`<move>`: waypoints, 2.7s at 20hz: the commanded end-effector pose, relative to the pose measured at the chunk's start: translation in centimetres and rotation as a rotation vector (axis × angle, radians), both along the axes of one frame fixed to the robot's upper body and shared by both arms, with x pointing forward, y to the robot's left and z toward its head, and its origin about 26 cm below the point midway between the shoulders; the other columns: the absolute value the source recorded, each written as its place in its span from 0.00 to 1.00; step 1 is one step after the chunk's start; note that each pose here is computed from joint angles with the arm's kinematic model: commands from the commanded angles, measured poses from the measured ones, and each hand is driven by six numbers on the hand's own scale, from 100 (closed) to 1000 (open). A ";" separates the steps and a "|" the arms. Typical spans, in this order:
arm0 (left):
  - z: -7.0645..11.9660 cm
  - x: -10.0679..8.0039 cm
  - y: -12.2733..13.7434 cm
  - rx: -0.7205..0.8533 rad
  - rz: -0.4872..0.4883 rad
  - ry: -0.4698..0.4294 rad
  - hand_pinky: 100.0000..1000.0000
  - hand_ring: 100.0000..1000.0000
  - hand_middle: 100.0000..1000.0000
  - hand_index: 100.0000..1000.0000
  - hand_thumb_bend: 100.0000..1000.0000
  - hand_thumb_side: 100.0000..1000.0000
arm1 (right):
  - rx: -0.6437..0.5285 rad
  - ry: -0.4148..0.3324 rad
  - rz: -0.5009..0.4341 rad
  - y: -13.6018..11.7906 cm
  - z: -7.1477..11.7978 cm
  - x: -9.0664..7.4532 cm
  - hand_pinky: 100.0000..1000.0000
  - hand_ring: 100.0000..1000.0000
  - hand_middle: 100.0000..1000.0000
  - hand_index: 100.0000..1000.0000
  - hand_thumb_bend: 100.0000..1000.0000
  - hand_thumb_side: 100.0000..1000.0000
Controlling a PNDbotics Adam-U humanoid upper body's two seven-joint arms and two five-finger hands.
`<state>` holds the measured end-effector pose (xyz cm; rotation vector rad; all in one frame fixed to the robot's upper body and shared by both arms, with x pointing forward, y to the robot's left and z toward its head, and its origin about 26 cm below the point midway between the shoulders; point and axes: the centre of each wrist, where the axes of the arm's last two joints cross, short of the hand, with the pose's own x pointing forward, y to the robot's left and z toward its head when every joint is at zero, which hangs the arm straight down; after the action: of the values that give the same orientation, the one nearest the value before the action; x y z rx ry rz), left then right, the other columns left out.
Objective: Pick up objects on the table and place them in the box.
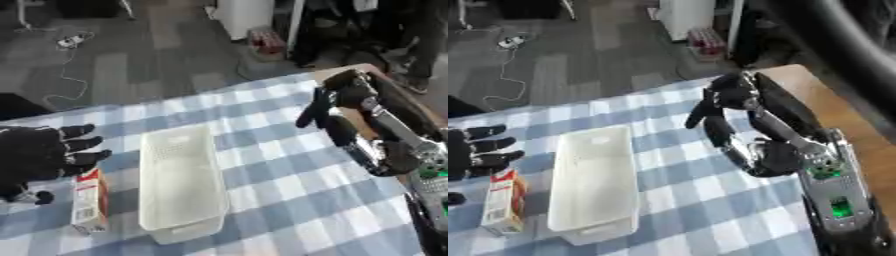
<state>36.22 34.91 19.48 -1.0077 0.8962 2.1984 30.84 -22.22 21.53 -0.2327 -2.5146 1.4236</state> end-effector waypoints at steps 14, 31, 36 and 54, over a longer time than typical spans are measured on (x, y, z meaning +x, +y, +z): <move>-0.4 0.2 0.5 -0.012 -0.176 0.258 0.79 0.83 0.89 0.88 0.33 0.79 | 0.010 -0.043 0.043 0.8 1.3 -0.1 0.26 0.23 0.27 0.55 0.00 1.00; -2.2 0.4 0.4 -0.031 -0.221 0.312 0.77 0.79 0.89 0.89 0.32 0.80 | 0.007 -0.044 0.050 0.8 1.3 -0.1 0.26 0.23 0.27 0.55 0.00 1.00; -2.9 0.4 0.4 -0.046 -0.225 0.333 0.76 0.78 0.88 0.89 0.32 0.81 | 0.007 -0.044 0.053 0.9 1.3 0.0 0.26 0.23 0.27 0.55 0.00 1.00; -4.5 0.3 0.9 -0.145 -0.212 0.397 0.53 0.51 0.67 0.66 0.02 0.91 | 0.007 -0.044 0.050 0.8 1.3 0.0 0.26 0.23 0.27 0.55 0.00 1.00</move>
<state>36.48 34.94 13.87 -0.9212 0.9936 2.2248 30.96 -21.52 22.11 -0.1938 -2.5530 1.4308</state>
